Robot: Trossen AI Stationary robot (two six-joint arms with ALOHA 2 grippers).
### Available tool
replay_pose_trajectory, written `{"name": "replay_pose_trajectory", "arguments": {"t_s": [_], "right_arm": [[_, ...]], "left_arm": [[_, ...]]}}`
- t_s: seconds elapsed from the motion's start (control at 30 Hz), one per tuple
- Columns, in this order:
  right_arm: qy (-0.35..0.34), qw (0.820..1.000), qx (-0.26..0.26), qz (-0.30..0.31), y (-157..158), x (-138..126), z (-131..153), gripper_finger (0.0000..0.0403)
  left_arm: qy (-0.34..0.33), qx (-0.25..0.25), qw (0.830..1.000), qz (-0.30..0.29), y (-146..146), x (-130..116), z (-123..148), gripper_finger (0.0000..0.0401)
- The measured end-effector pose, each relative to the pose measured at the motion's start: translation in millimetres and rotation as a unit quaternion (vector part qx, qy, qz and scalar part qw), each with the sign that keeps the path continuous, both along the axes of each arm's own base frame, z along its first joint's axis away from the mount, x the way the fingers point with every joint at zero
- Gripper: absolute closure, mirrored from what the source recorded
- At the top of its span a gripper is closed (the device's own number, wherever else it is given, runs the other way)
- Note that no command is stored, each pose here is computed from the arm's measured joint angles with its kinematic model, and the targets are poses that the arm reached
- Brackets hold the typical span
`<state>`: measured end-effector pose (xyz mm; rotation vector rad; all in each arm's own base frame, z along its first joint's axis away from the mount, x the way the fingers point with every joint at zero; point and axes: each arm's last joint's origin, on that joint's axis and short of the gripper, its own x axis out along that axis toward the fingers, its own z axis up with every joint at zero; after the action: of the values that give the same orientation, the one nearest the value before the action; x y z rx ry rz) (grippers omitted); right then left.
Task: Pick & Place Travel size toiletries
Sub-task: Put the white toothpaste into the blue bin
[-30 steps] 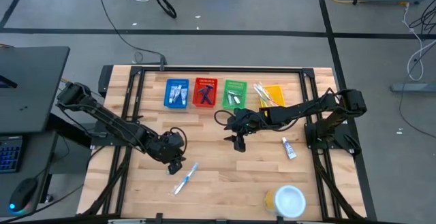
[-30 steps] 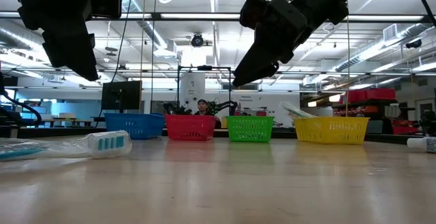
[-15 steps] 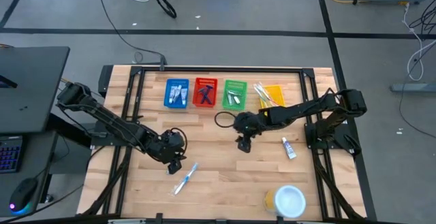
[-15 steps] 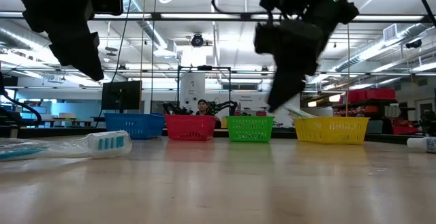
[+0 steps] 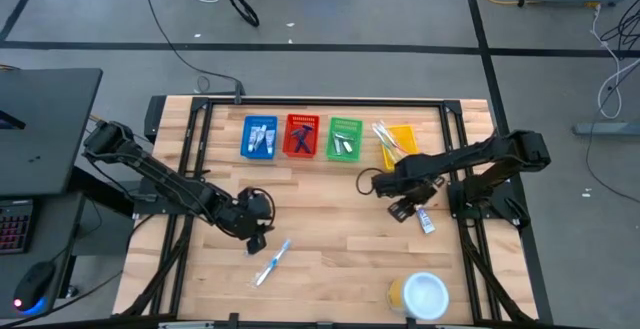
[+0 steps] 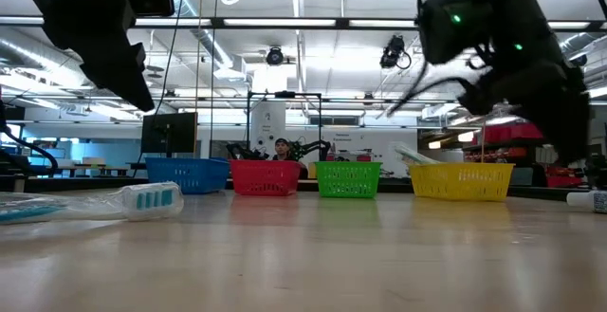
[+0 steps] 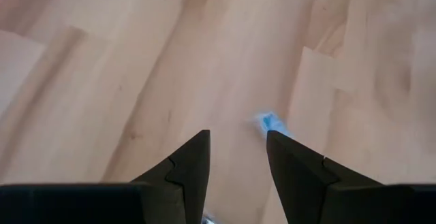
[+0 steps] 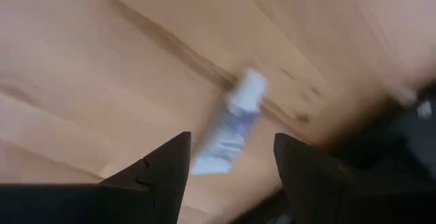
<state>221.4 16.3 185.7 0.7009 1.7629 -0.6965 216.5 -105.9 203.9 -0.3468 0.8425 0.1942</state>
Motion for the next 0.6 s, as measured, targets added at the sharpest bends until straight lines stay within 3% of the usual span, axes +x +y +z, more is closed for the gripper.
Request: {"name": "replay_pose_trajectory", "arguments": {"t_s": [0.27,0.6], "right_arm": [[0.030,0.999,0.033,-0.027,0,-24,-39,0.0181],[0.008,0.998,0.053,-0.031,-1,-36,-62,0.0186]], "left_arm": [[0.005,0.019,1.000,-0.012,11,5,0,0.0248],[0.015,0.010,1.000,-0.015,23,10,0,0.0248]]}}
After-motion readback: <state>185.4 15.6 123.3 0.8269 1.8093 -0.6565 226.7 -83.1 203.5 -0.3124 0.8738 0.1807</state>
